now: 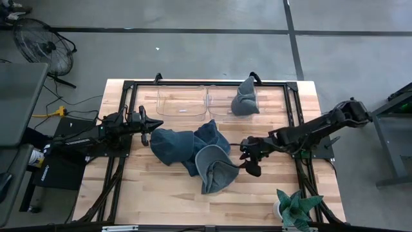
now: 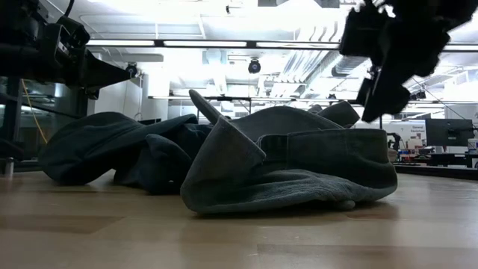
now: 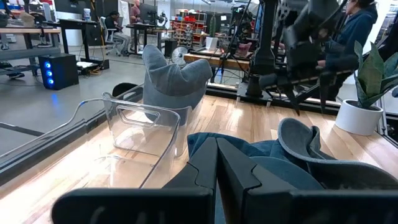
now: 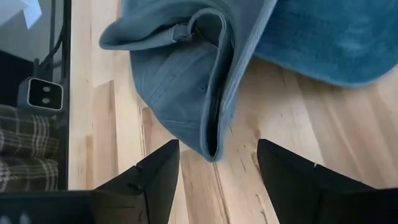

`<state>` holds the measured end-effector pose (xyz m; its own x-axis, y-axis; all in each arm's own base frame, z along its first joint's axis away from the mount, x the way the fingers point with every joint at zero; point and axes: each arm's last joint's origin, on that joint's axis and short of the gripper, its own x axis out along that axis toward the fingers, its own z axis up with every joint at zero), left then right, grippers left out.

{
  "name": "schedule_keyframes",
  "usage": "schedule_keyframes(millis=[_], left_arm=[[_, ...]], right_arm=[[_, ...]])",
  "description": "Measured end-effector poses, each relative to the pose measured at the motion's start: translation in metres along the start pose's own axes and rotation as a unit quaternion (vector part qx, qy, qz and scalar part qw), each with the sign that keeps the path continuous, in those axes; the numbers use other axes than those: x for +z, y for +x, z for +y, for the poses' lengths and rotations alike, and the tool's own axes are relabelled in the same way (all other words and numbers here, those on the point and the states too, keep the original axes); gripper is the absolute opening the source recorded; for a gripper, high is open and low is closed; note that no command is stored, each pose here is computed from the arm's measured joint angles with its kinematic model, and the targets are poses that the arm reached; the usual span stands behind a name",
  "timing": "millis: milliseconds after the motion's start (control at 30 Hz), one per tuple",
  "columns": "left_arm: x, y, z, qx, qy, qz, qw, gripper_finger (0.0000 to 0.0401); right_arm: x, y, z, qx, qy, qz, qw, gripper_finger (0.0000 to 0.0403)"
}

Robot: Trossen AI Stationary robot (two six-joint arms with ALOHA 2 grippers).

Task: Pick & Place hat
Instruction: Put the gray cap into the right transparent bin

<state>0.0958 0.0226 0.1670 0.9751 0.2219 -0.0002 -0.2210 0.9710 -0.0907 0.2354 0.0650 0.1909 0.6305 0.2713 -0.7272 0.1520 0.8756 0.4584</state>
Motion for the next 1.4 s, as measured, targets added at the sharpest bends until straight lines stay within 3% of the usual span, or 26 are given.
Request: schedule_keyframes(millis=[233, 633, 1000, 1400], left_arm=[[0.0, 0.0, 0.0, 0.0, 0.0, 0.0, 1.0, 0.0001], [0.0, 0.0, 0.0, 0.0, 0.0, 0.0, 1.0, 0.0001], [0.0, 0.0, 0.0, 0.0, 0.0, 0.0, 1.0, 0.0001], [0.0, 0.0, 0.0, 0.0, 0.0, 0.0, 1.0, 0.0001]], right_arm=[[-0.021, 0.011, -0.001, 0.012, -0.019, -0.04, 0.999, 0.0216], [-0.028, 0.031, -0.001, 0.013, -0.016, -0.045, 0.999, 0.0268], [-0.032, 0.057, -0.006, 0.011, -0.006, -0.042, 0.999, 0.0269], [-0.029, 0.061, -0.005, 0.014, 0.003, -0.068, 0.998, 0.0253]])
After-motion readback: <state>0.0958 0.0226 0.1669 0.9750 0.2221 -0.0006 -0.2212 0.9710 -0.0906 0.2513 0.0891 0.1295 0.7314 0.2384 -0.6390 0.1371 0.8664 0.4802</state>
